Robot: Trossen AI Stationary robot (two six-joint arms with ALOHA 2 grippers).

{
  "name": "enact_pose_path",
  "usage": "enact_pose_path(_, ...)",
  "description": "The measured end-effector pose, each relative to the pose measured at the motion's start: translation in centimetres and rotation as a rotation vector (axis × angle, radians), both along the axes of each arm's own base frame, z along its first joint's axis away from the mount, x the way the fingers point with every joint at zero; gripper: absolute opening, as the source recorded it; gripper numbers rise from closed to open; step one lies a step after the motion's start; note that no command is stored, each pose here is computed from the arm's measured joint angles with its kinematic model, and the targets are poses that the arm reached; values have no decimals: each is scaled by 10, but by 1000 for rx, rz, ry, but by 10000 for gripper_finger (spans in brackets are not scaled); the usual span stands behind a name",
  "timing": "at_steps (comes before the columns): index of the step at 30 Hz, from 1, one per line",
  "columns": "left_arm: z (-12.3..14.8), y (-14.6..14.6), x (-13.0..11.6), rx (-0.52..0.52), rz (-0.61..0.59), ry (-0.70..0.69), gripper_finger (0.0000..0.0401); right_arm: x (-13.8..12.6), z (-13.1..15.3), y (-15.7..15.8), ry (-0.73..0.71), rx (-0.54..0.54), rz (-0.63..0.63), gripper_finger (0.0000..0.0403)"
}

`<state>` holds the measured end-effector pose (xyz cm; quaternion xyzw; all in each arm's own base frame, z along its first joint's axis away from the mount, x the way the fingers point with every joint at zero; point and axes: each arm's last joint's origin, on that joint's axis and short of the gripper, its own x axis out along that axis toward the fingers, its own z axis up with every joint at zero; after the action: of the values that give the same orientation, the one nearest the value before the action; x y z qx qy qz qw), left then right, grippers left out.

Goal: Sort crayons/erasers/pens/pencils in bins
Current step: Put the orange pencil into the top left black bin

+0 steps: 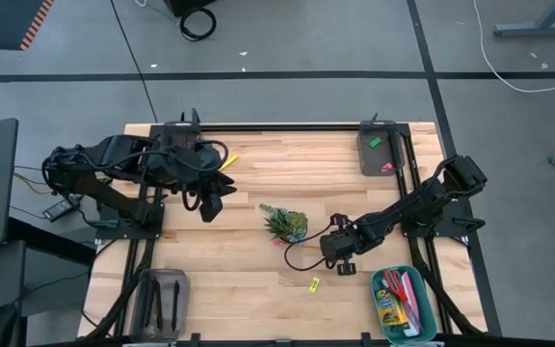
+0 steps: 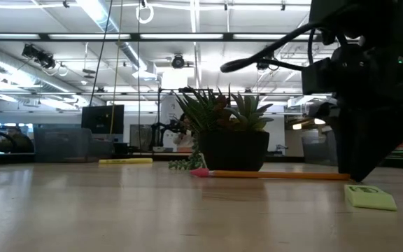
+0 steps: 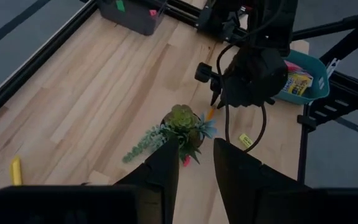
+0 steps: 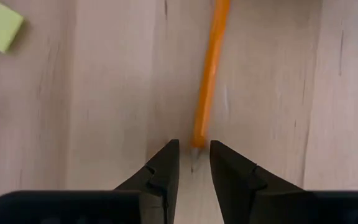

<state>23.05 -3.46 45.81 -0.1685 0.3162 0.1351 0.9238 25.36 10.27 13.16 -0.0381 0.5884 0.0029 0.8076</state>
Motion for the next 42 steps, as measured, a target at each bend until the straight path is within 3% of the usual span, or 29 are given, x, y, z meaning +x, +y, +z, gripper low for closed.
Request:
enact_pose_path(10, 0, 0, 0, 3, -2, 1, 107, -4, -8, -2, -29, 17, -19, 96)
enact_pose_path(17, 0, 0, 0, 3, -2, 1, 107, -11, -17, -4, -41, 47, -42, 70)
enact_pose_path(30, 0, 0, 0, -2, 2, -1, 107, -10, -18, -3, -67, 67, -43, 18)
enact_pose_path(42, 0, 0, 0, 5, 2, 0, 107, -7, -5, -3, -168, 78, -15, 9)
